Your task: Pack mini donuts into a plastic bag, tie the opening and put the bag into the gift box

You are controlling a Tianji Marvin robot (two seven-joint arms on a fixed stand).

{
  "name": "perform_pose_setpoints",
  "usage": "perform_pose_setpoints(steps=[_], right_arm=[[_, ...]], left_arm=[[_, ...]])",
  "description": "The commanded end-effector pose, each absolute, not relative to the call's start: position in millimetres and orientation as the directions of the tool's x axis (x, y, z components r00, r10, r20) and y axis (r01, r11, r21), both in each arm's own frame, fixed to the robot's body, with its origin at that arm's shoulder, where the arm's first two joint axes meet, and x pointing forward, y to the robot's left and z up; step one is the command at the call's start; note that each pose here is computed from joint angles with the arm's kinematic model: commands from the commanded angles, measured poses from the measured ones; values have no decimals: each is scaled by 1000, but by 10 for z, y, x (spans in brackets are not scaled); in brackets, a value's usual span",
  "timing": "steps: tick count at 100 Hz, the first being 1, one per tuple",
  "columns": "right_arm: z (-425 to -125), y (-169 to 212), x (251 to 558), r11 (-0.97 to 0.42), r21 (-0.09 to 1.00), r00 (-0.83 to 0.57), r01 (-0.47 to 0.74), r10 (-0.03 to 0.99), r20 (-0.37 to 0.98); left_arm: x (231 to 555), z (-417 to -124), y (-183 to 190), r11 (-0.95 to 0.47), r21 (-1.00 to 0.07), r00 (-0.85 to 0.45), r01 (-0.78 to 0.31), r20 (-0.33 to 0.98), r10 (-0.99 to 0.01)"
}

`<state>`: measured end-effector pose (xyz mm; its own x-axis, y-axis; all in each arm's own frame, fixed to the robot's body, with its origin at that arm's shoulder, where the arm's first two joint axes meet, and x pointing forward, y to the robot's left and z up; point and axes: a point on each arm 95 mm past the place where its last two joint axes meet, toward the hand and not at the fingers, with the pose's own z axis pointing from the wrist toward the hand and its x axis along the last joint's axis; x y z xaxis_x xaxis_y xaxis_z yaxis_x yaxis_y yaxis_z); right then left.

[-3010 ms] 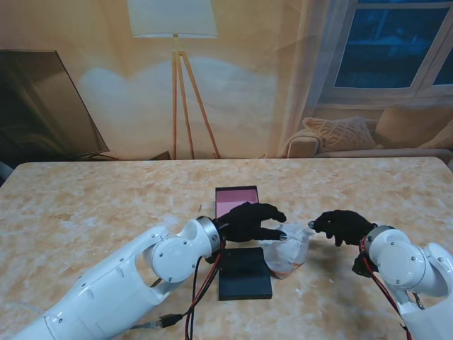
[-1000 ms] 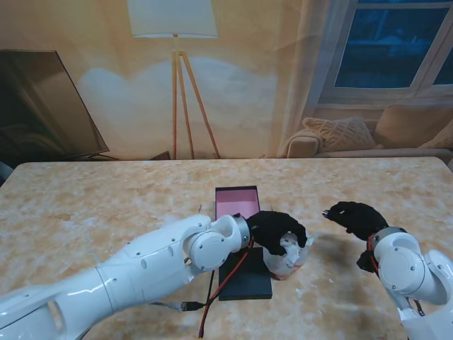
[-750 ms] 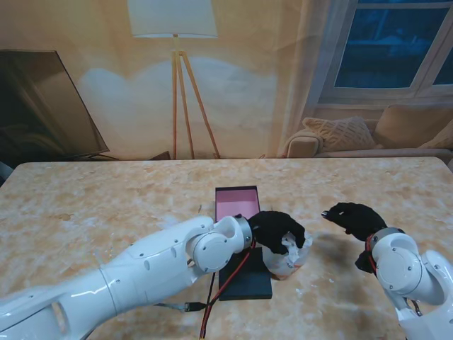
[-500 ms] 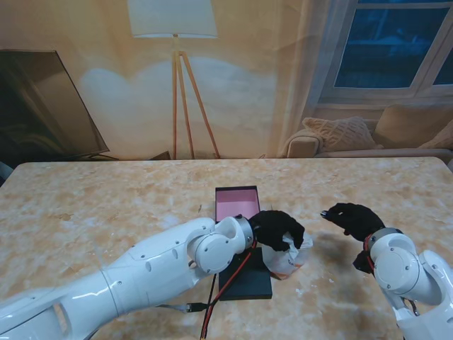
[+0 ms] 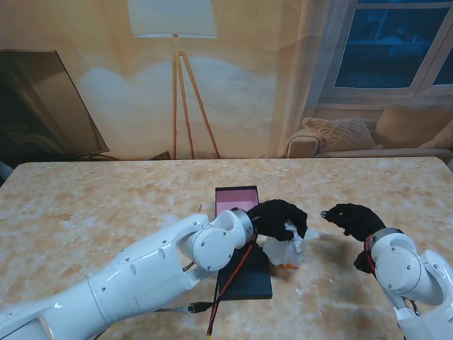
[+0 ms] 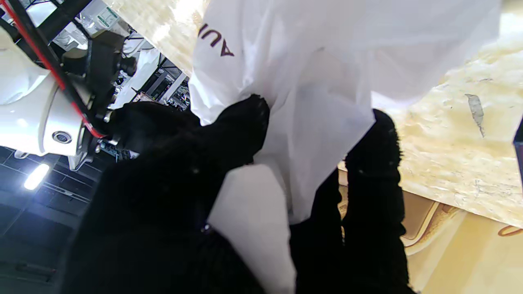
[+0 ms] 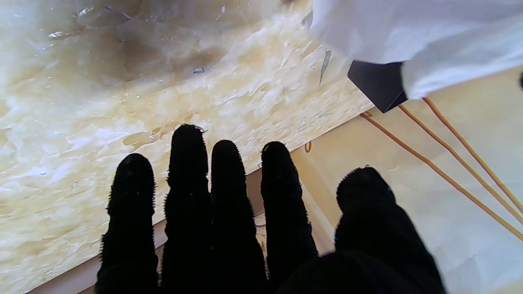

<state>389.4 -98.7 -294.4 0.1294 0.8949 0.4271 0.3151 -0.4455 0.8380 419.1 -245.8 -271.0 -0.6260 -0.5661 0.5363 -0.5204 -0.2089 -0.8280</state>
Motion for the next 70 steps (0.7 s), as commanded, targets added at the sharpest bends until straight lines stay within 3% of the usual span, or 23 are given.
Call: perform_pose_setpoints(steps=[1,37,70], right_arm=[[-2991,-947,3858,-455,825,129,334,890,438],[-2990,-934,3885,-461,818,126,343,886,447],[-2995,-915,3893,-468,806,125,362,881,456]], left_arm=[[4199,-2579,-2441,-217,-831,-632,-513,537,-559],[4331,-1969,-2177,-233,-863,-651,-449,494,-576],[4534,-1667,-1933,-223,-909,-659,-353,411,-630]])
